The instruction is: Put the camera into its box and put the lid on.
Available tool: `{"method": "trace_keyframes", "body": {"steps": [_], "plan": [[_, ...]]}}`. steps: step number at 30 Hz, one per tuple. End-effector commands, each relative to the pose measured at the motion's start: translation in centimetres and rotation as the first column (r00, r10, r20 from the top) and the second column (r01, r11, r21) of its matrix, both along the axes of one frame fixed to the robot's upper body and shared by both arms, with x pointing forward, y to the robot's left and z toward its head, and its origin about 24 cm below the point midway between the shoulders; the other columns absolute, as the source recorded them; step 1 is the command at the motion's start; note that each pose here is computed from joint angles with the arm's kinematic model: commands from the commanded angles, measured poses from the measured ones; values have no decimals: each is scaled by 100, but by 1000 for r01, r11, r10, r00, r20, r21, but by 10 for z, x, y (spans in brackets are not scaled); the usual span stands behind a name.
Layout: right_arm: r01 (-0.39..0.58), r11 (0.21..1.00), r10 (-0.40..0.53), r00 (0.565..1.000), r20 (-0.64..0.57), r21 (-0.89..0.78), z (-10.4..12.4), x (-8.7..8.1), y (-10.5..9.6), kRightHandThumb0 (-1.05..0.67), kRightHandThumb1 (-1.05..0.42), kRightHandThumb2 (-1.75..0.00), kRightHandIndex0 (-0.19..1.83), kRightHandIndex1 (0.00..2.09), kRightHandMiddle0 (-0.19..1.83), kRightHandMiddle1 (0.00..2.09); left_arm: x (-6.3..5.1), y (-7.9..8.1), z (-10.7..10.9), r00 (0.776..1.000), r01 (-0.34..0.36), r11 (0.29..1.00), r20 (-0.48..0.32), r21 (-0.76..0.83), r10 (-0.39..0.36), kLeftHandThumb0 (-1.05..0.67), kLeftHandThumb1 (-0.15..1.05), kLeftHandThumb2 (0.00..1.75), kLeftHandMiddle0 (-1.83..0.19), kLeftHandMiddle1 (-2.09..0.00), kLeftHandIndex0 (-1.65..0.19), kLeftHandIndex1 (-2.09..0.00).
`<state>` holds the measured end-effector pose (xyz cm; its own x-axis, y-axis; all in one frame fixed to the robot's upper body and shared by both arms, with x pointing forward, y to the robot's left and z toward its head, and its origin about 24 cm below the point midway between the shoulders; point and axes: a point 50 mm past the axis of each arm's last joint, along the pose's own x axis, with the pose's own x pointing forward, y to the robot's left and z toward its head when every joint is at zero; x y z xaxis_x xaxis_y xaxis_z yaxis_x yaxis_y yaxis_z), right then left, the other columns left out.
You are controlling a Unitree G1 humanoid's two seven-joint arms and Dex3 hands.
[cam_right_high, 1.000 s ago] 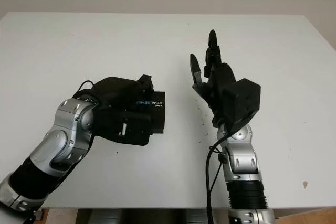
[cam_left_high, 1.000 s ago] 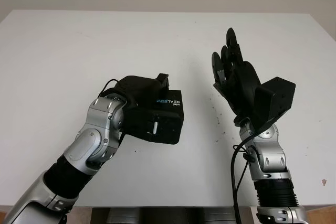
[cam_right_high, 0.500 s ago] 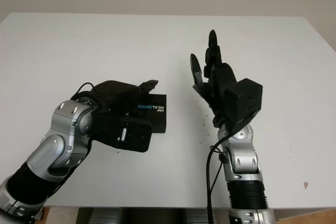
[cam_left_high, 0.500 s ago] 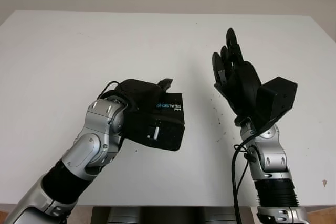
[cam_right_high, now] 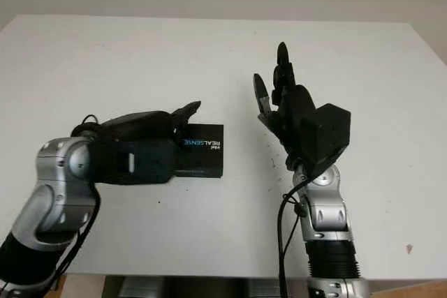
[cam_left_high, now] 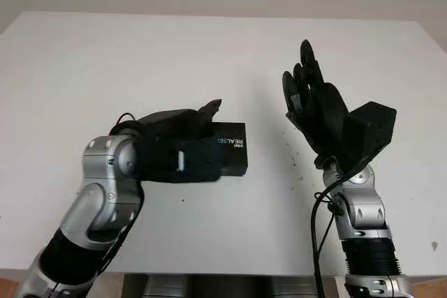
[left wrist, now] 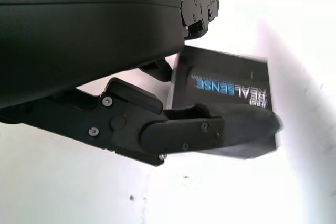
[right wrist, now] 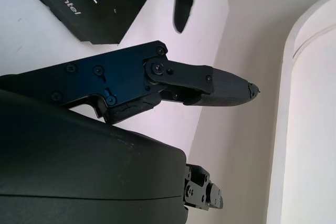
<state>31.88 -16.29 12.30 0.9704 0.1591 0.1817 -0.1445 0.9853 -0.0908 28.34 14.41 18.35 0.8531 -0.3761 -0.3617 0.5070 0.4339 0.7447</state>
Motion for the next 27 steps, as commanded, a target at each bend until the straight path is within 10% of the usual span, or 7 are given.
{"method": "trace_keyframes", "body": {"steps": [1,8,17,27], "plan": [[2,1000,-2,1000,18,-14,3,-1,-3,-72,-105,-55,-19,0,-19,0,-6,-6,38,988,64,988,148,-144,-42,-87,105,58,19,0,19,0],[-7,1000,7,1000,5,-19,4,-2,-8,-71,-105,-55,-19,0,-19,0,5,21,44,967,-58,965,225,-255,117,-87,105,64,13,-4,19,0],[-5,1000,5,1000,-1,-15,5,-4,-8,-70,-105,-58,-19,0,-19,0,31,47,29,882,-150,814,296,-561,366,-77,105,59,19,0,19,0],[-10,1000,10,1000,-5,-25,5,-3,-9,-70,-105,-58,-19,0,-19,0,40,56,10,857,-204,788,283,-580,430,-78,105,61,19,0,19,0]]}}
